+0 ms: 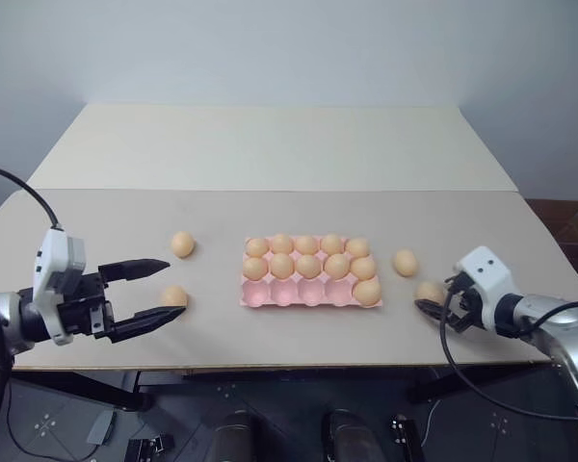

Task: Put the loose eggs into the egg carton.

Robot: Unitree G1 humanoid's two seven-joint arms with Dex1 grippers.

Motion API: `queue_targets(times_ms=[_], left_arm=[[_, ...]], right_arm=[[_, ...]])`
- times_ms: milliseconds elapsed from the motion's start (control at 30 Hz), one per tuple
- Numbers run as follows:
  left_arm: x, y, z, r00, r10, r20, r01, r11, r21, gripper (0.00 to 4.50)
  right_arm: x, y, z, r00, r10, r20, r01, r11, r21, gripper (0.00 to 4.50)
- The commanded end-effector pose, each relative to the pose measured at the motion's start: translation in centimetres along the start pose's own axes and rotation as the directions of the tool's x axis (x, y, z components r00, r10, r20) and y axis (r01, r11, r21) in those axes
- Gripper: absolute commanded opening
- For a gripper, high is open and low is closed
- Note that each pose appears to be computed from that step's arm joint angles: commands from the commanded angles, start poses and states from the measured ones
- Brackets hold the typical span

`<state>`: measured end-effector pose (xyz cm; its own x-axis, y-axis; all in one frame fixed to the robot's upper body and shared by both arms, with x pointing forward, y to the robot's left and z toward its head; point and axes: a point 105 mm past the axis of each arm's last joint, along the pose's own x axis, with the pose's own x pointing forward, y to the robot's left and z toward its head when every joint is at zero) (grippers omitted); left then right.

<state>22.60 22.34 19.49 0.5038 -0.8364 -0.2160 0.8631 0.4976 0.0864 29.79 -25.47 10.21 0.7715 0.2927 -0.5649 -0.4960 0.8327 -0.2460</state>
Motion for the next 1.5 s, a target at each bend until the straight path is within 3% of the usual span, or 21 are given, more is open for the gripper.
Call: queue_targets(times_ms=[33,200,267,367,500,667,867,1133,1367,1500], left_arm=[[0.0,-0.2,0.6,1.000,0.001,0.009,-0.002,0.999,0.041,4.50],[0.0,-0.2,0.5,1.000,0.010,0.006,-0.010,0.999,0.044,4.50],[0.0,-0.2,0.5,1.000,0.011,0.004,-0.011,0.999,0.048,4.50],[0.0,-0.2,0.6,1.000,0.012,0.004,-0.013,0.998,0.055,4.50],[0.1,-0.1,0.5,1.000,0.016,0.000,-0.016,0.998,0.063,4.50],[0.5,-0.1,0.6,1.000,0.017,-0.001,-0.017,0.997,0.073,4.50],[0.3,-0.2,0.6,1.000,0.023,-0.003,-0.023,0.997,0.075,4.50],[0.2,-0.1,0.7,0.999,0.037,0.001,-0.037,0.996,0.081,4.50],[-1.0,0.1,0.6,0.997,0.078,-0.008,-0.078,0.994,0.074,4.50],[-2.2,1.1,0.6,0.990,0.142,0.022,-0.143,0.988,0.055,4.50]], right_arm=[[-0.1,-0.7,0.9,0.999,-0.040,0.017,0.040,0.999,-0.005,3.52],[-0.8,-0.5,2.7,0.996,-0.042,0.080,0.043,0.999,-0.009,1.95],[-1.4,0.1,4.2,0.991,-0.029,0.128,0.036,0.998,-0.052,1.69],[-2.6,2.5,8.2,0.962,0.058,0.265,-0.026,0.992,-0.123,1.69],[-2.1,6.9,11.1,0.913,0.206,0.352,-0.139,0.969,-0.205,1.69],[0.9,10.0,11.4,0.902,0.260,0.344,-0.198,0.958,-0.206,1.69],[2.0,11.7,10.5,0.906,0.309,0.290,-0.250,0.942,-0.225,1.69],[0.1,10.4,11.5,0.897,0.297,0.327,-0.217,0.941,-0.259,4.40],[-4.5,5.9,11.7,0.888,0.259,0.380,-0.152,0.945,-0.288,4.46],[-6.9,3.9,9.3,0.888,0.301,0.349,-0.157,0.909,-0.386,4.46]])
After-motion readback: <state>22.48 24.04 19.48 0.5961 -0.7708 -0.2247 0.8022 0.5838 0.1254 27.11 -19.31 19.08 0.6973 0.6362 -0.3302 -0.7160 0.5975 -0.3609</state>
